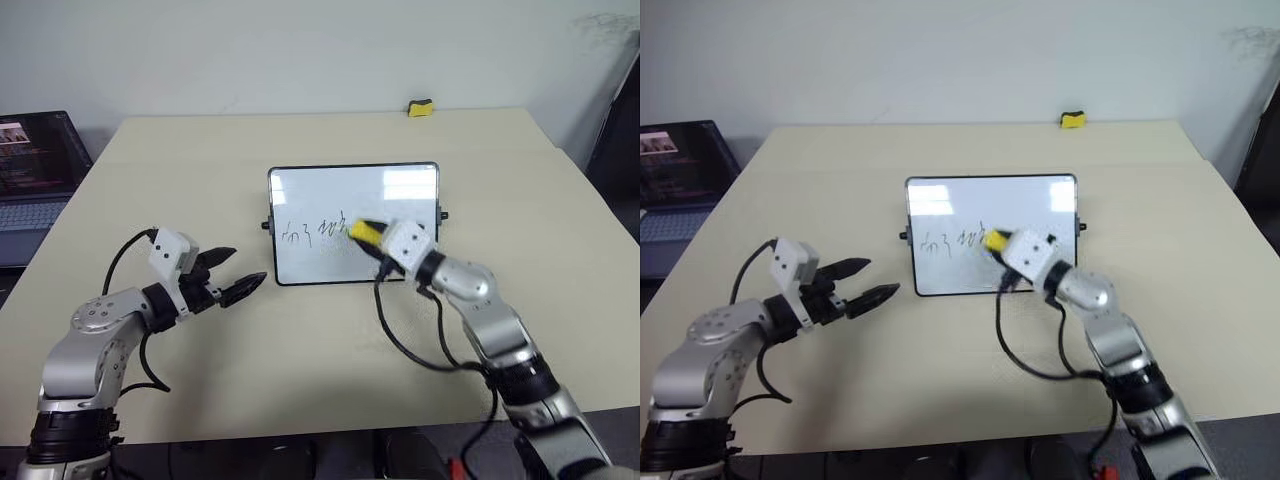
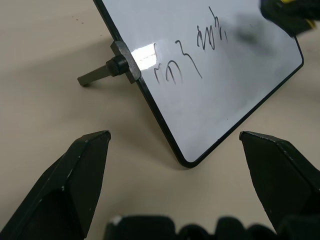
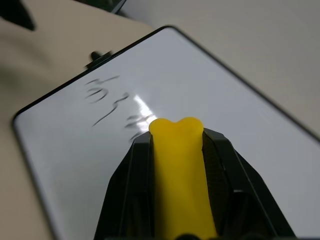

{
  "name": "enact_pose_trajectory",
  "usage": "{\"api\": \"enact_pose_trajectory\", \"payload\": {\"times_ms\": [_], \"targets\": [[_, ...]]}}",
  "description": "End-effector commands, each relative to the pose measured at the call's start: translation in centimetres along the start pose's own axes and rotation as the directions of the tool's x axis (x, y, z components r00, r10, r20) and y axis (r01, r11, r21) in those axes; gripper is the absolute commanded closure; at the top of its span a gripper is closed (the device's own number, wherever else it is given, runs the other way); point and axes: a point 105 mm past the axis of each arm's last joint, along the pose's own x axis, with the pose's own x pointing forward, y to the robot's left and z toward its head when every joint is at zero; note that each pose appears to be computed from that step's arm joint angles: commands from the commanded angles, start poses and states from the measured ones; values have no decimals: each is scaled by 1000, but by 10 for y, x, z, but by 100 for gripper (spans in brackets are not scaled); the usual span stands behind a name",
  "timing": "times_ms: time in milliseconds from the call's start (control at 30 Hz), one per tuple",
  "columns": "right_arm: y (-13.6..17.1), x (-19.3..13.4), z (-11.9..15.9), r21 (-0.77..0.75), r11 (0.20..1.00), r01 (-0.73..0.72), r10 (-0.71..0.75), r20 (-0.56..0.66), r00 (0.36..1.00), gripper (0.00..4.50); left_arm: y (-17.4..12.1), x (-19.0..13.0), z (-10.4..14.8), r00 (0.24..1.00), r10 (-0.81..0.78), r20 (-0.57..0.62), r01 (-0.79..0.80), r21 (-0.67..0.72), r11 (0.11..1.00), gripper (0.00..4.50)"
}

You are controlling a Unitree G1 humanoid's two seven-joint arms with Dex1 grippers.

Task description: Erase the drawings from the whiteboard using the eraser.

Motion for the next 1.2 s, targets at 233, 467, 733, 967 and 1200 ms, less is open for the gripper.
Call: {"api": "enact_pose_trajectory", "payload": {"times_ms": [233,467,733,967,1200], "targets": [[-27,34,0,-56,992,117,-116,34,993,351,1,5,27,999,-52,17,50,97,994,0],[34,39,-42,-14,995,-97,95,-107,990,351,-2,10,34,996,-85,24,82,107,991,0],[69,24,-77,-58,974,-221,205,-204,957,351,-2,10,34,996,-93,18,91,101,991,0],[15,42,-33,-94,995,24,-26,-15,1000,351,6,6,31,998,-66,6,66,87,994,0],[-28,56,-5,-64,975,214,-209,65,976,351,6,3,25,998,-63,-6,64,75,995,0]]}}
